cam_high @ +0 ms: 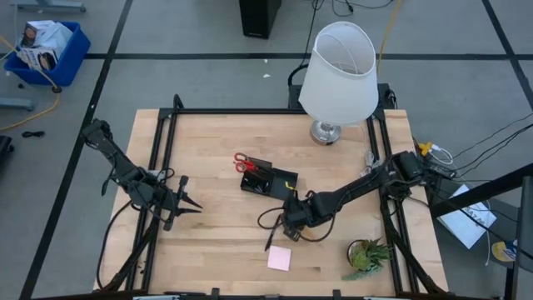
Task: Pick and place office supplies into organizer
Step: Put the yellow pencil into the black desk organizer, then put the yellow eraser into the black desk organizer
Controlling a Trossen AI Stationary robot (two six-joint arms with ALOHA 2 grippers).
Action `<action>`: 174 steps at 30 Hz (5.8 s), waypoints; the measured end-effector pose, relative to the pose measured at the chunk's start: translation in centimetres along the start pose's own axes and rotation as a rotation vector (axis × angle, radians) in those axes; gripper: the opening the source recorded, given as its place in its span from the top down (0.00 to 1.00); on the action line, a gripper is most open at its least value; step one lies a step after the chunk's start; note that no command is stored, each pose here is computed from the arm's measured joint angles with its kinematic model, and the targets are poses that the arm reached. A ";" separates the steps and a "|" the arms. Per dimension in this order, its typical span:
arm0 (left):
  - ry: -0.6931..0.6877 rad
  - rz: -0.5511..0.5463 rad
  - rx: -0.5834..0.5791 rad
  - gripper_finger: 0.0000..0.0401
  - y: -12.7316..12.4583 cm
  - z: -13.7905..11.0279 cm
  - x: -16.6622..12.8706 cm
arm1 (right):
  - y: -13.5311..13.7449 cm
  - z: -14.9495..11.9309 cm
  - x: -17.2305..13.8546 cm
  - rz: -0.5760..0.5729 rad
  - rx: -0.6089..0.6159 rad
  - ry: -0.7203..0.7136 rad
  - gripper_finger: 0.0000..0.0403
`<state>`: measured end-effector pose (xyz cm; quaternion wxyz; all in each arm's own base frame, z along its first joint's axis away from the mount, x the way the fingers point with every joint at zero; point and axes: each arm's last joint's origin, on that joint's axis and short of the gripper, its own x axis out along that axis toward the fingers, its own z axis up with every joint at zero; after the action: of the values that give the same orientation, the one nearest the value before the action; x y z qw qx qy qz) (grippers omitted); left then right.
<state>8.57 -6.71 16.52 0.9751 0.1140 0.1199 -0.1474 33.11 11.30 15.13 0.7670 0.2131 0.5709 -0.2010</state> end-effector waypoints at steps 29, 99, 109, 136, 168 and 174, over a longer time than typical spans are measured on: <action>0.001 0.000 0.000 0.84 0.0 0.0 0.0 | -0.4 1.8 2.9 -0.033 0.032 0.176 0.97; 0.001 0.000 0.000 0.84 0.0 0.0 0.0 | -5.3 13.1 -7.2 -0.016 -0.206 -1.335 1.00; 0.000 0.000 0.000 0.84 0.0 0.0 0.0 | -4.9 13.1 -4.4 0.013 -0.251 -1.275 1.00; 0.000 0.000 0.000 0.84 0.0 0.0 0.0 | 5.6 0.7 -6.8 0.762 -0.335 -0.745 0.98; 0.000 0.000 0.000 0.84 0.0 0.0 0.0 | 4.0 -4.8 -3.0 0.360 0.354 -0.077 0.97; 0.000 0.000 0.000 0.84 0.0 0.0 0.0 | 3.6 -4.4 -5.6 0.108 0.367 -0.073 0.82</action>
<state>8.57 -6.71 16.52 0.9751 0.1140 0.1199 -0.1475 30.10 17.08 19.74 0.7452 0.3725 0.4839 -0.2678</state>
